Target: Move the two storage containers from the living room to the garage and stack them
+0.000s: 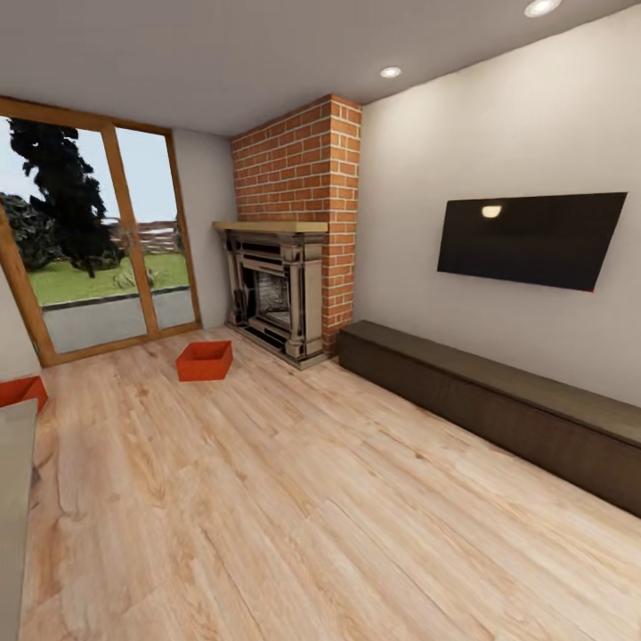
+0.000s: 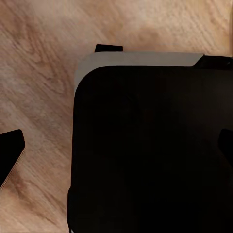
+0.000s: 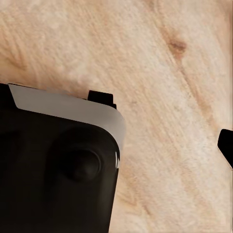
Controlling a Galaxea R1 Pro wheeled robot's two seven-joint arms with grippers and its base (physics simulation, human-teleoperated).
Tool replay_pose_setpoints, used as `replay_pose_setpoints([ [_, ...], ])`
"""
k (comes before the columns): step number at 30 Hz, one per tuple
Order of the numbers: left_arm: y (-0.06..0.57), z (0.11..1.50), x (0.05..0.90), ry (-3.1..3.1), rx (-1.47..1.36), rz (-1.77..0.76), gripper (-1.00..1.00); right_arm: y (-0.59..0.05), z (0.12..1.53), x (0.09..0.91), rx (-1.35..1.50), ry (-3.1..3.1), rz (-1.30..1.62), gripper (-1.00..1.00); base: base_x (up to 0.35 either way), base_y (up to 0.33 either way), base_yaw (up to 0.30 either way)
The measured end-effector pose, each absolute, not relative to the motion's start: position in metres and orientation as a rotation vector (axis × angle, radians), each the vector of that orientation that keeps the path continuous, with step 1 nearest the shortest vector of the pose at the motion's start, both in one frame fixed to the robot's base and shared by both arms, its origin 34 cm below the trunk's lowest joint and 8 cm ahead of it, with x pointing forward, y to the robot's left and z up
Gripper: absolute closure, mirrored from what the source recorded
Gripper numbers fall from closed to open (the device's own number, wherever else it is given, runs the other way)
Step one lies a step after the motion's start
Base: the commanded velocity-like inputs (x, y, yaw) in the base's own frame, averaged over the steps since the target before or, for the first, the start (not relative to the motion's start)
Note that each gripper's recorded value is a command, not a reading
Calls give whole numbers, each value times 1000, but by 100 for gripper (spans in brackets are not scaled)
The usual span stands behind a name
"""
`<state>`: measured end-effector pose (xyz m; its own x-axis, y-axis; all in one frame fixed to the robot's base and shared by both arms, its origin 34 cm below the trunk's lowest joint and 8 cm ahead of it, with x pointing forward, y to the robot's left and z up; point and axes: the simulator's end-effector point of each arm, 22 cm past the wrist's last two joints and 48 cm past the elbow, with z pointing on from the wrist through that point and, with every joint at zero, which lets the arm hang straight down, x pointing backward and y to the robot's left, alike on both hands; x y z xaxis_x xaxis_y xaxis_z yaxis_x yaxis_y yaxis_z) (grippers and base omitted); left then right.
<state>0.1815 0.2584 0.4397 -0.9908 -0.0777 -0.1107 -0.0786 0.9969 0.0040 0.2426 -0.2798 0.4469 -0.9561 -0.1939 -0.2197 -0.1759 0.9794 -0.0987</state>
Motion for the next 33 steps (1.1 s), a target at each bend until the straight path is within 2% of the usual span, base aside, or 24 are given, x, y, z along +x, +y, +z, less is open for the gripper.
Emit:
replay_pose_setpoints([
  [13,258,440,181,3029,-119,13,-100,-276,447,242,-274,2897,-108,-100,321,0,18],
  [33,259,440,181,3029,-119,13,-100,-279,447,243,-275,2896,-112,-100,321,0,258],
])
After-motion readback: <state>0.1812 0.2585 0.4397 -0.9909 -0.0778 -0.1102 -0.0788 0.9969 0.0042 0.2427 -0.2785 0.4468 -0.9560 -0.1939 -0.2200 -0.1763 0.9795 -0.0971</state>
